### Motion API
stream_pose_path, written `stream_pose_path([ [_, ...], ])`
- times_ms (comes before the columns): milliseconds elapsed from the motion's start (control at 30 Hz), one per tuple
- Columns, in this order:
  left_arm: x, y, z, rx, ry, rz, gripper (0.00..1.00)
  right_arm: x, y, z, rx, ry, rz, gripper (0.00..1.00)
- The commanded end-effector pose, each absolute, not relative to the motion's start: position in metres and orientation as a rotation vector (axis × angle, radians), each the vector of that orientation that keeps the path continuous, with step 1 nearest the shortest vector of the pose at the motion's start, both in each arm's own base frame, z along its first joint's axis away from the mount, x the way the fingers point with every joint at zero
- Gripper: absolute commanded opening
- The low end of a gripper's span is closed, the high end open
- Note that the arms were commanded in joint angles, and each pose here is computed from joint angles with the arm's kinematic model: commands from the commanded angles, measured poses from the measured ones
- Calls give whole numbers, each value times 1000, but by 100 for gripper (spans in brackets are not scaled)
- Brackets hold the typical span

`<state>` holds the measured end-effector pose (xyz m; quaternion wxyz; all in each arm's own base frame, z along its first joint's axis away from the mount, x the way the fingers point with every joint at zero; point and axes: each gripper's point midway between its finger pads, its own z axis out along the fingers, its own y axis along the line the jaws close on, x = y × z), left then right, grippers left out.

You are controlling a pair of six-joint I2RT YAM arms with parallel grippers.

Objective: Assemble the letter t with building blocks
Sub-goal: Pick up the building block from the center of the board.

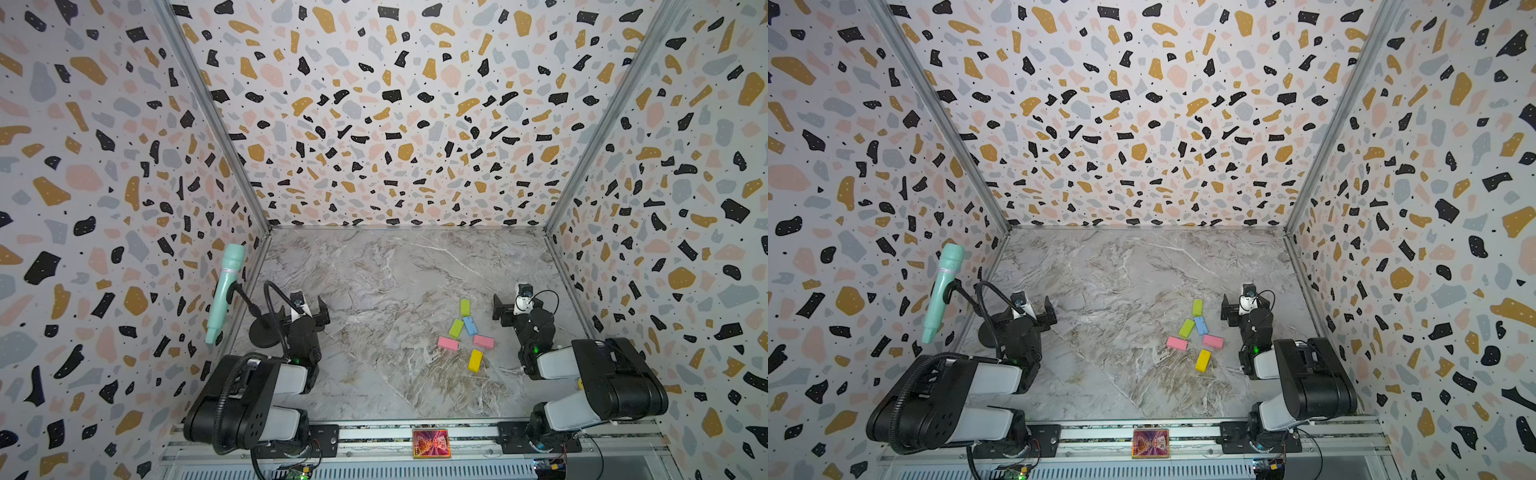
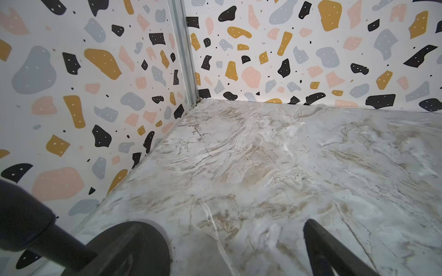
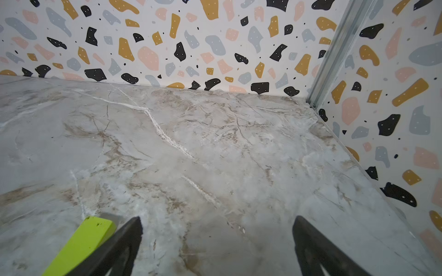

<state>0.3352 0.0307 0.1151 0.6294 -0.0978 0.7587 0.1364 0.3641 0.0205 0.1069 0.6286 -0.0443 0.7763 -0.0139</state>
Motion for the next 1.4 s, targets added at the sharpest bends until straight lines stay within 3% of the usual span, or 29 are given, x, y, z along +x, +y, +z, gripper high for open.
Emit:
stream_pose_path([
  [0, 342, 30, 135, -235, 1664, 307, 99, 371, 22, 121, -102, 1732, -35, 99],
  [1367, 342, 28, 139, -220, 1653, 296, 99, 372, 18, 127, -77, 1732, -47, 99],
])
